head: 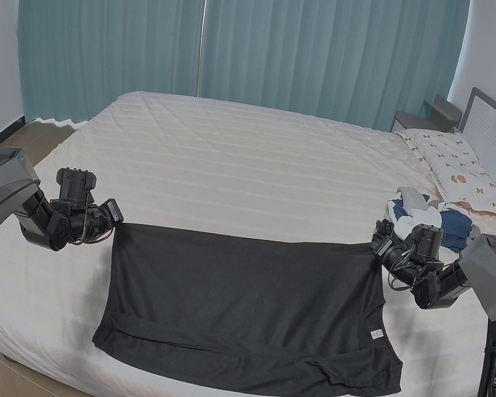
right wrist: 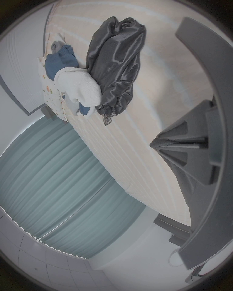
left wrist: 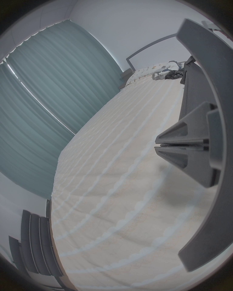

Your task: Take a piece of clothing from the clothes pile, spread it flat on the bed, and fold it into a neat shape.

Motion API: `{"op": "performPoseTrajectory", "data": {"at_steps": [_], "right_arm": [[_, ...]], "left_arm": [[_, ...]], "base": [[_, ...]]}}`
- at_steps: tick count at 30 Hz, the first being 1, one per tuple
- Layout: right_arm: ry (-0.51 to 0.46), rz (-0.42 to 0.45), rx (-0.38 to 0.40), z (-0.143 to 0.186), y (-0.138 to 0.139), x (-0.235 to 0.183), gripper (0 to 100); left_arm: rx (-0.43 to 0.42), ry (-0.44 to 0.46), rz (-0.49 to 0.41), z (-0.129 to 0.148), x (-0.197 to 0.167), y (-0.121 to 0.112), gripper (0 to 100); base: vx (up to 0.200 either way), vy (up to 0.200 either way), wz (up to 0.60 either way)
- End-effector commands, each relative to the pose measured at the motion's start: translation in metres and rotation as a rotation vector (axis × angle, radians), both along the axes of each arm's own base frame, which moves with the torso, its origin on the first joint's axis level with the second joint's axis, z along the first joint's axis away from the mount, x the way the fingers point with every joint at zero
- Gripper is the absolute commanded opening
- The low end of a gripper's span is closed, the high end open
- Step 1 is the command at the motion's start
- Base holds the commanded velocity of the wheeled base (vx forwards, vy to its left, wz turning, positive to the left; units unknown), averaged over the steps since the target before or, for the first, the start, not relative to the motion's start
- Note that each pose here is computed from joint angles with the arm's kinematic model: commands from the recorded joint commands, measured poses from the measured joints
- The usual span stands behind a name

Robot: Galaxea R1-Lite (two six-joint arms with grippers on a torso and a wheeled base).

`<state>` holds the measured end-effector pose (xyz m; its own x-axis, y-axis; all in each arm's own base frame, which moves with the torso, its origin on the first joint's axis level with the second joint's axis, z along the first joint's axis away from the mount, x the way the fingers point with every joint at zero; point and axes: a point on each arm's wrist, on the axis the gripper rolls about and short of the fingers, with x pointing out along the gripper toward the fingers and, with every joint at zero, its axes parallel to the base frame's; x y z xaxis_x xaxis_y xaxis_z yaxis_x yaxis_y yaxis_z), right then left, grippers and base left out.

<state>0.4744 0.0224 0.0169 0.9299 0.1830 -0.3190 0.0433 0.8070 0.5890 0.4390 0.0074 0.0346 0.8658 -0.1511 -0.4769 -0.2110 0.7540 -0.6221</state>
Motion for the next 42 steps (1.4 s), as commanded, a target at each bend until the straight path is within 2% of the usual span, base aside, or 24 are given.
{"op": "performPoseTrajectory", "data": {"at_steps": [1,8,16,19,27,31,36,42], "right_arm": [[0.012,0.031,0.01,0.012,-0.005,-0.014,0],[0.06,0.086,0.02,0.009,-0.007,-0.033,0],[0.094,0.093,0.028,0.013,-0.016,-0.051,0],[0.117,0.131,0.035,0.013,-0.017,-0.062,0],[0.179,0.188,-0.002,0.006,-0.02,-0.091,0],[0.216,0.227,0.0,0.003,-0.019,-0.107,0],[0.303,0.269,-0.04,-0.017,-0.018,-0.13,0],[0.379,0.298,-0.061,-0.037,-0.015,-0.144,0]], "left_arm": [[0.025,0.002,-0.013,-0.001,-0.001,0.001,0],[0.033,0.017,-0.024,-0.003,-0.006,-0.001,0],[0.061,0.026,-0.053,0.0,-0.018,-0.003,0],[0.06,0.031,-0.054,0.001,-0.022,-0.003,0],[0.115,0.066,-0.087,-0.001,-0.042,0.0,0],[0.133,0.098,-0.106,-0.008,-0.058,-0.001,0],[0.195,0.157,-0.16,-0.031,-0.081,-0.003,0],[0.219,0.208,-0.184,-0.052,-0.093,-0.005,0]], "base": [[0.0,0.0,0.0],[0.0,0.0,0.0],[0.0,0.0,0.0],[0.0,0.0,0.0],[0.0,0.0,0.0],[0.0,0.0,0.0],[0.0,0.0,0.0],[0.0,0.0,0.0]]}}
